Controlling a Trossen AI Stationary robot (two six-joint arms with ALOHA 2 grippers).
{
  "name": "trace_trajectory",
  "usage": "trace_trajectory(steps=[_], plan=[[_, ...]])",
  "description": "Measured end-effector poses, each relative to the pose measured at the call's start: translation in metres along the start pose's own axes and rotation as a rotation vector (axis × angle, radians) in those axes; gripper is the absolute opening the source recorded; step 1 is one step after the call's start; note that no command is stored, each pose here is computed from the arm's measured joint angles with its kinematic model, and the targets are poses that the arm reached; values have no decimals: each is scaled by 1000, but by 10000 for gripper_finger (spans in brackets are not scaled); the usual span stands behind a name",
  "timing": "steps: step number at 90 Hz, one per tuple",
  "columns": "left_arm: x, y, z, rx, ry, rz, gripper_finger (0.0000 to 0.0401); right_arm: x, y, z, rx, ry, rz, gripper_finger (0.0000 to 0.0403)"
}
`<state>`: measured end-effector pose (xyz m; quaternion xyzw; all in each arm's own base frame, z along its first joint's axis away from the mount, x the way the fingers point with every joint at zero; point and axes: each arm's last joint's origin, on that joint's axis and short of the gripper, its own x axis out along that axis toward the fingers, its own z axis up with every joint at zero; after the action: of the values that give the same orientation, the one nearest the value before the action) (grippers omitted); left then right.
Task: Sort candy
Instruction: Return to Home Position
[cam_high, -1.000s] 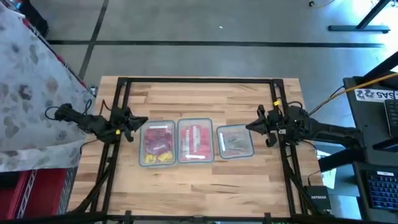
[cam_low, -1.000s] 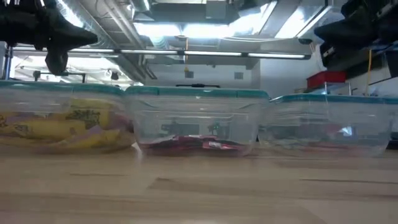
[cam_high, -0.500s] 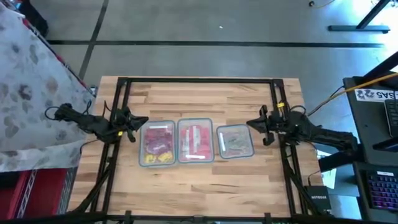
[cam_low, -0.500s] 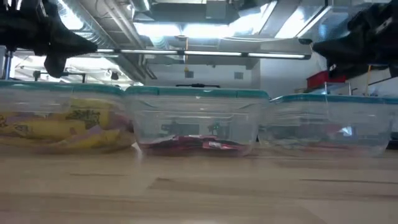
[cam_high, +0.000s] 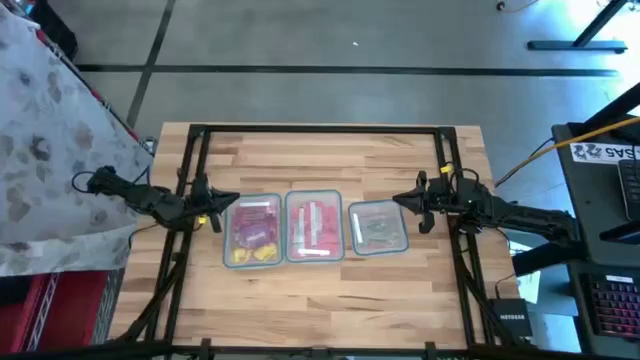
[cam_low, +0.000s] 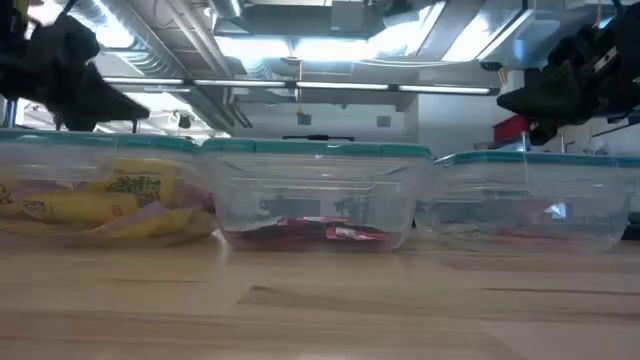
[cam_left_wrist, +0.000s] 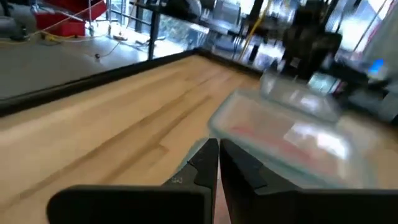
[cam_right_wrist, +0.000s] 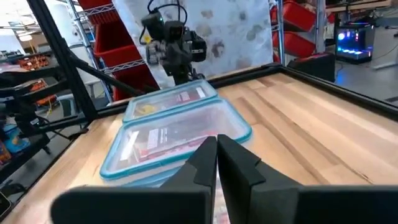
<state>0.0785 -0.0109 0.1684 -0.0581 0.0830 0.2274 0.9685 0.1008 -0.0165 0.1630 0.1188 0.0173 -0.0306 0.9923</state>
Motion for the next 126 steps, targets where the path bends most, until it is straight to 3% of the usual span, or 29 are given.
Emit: trace_trajectory(steps=[11, 23, 34, 41, 61, 71, 77, 91, 96, 115, 126], plan=[[0, 0, 0, 208, 0, 26, 0, 0, 0, 0, -1, -4, 1, 0], [0, 1, 0, 269, 1, 27, 0, 0, 0, 1, -1, -7, 1, 0], [0, 1, 0, 448, 4, 30, 0, -1, 0, 1, -2, -10, 2, 0], [0, 0, 0, 481, 1, 30, 0, -1, 0, 1, -2, -11, 2, 0], [-2, -5, 24, 228, -194, 2, 0, -1, 0, 1, -2, -10, 2, 0], [-8, -4, 45, -72, -353, -29, 0, -1, 0, 1, -2, -10, 2, 0], [-10, -3, 54, -175, -423, -79, 0, -1, 0, 1, -2, -10, 2, 0], [-12, -13, 56, -33, -486, -483, 0, -1, 0, 1, -2, -10, 2, 0], [-11, -15, 54, -22, -487, -560, 0, -1, 0, 1, -2, -11, 2, 0], [7, -11, 26, -81, -406, -472, 0, -1, 0, 1, -2, -11, 2, 0], [11, -7, 24, -112, -380, -434, 0, -2, 1, 2, -4, -24, 5, 0]])
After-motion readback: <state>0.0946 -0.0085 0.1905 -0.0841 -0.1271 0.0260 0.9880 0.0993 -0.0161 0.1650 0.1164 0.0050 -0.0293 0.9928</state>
